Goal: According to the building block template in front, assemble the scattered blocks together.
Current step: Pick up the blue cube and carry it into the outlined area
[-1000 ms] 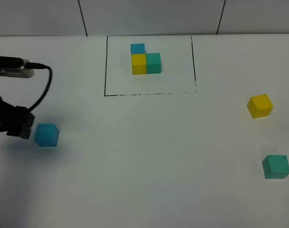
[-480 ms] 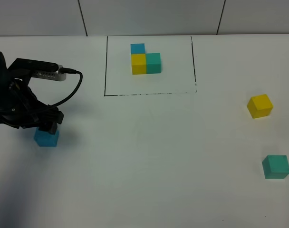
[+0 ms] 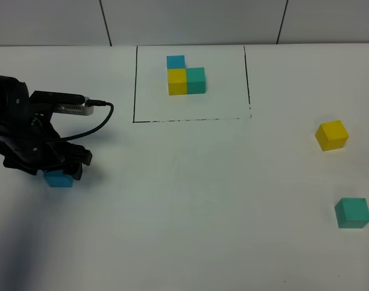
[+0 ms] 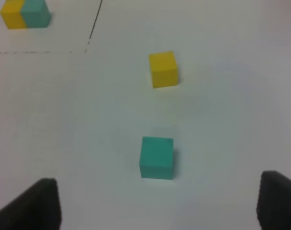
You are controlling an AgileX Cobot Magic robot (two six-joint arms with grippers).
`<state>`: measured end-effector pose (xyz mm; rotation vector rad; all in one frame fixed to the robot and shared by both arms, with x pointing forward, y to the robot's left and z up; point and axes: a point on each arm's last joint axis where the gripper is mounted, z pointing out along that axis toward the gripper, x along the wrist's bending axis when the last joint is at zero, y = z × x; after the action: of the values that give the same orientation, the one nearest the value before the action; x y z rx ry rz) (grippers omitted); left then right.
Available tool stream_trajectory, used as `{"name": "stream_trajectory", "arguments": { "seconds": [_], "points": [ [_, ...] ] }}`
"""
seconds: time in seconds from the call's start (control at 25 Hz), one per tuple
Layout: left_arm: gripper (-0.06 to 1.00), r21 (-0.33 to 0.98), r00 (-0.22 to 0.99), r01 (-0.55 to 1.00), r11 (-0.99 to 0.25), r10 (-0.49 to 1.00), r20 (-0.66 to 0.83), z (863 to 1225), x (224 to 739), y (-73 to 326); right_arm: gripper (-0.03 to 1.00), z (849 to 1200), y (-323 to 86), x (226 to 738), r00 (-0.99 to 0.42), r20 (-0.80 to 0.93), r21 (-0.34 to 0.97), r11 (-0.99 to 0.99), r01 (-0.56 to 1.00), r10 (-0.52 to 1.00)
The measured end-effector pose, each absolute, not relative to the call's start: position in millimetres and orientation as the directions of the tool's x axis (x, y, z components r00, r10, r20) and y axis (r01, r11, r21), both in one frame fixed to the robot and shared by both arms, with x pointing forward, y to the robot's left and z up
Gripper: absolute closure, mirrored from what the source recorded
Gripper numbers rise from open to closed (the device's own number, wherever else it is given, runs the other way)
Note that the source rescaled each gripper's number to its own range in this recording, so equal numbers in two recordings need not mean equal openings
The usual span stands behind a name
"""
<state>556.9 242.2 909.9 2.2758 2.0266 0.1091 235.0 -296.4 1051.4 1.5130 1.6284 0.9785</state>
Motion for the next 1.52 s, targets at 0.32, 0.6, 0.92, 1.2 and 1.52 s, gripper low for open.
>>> {"name": "stream_trajectory", "arguments": {
  "seconds": [0.32, 0.6, 0.92, 1.2, 1.52],
  "points": [
    [0.47, 0.12, 0.102, 0.988, -0.1, 0.995, -0.01, 900.3, 560.7, 241.5, 0.29, 1051.4, -296.4, 235.0, -0.075, 0.002, 0.882, 0.033, 0.47, 0.997],
    [0.94, 0.14, 0.21, 0.968, -0.207, 0.978, -0.002, 927.6, 574.1, 223.4, 0.29, 1051.4, -296.4, 235.0, -0.075, 0.002, 0.882, 0.033, 0.47, 0.997],
    [0.94, 0.221, 0.824, 0.499, -0.838, 0.538, 0.179, 985.3, 590.8, 139.1, 0.29, 1051.4, -296.4, 235.0, -0.075, 0.002, 0.882, 0.033, 0.47, 0.997],
    [0.94, 0.165, 0.941, 0.238, -0.957, 0.269, 0.206, 995.2, 614.3, 83.7, 0.29, 1051.4, -296.4, 235.0, -0.075, 0.002, 0.882, 0.033, 0.47, 0.997],
    [0.94, 0.112, 0.987, 0.099, -0.989, 0.112, 0.112, 969.1, 639.7, 50.0, 0.29, 1051.4, -296.4, 235.0, -0.075, 0.002, 0.882, 0.033, 0.47, 0.997]
  ]
}}
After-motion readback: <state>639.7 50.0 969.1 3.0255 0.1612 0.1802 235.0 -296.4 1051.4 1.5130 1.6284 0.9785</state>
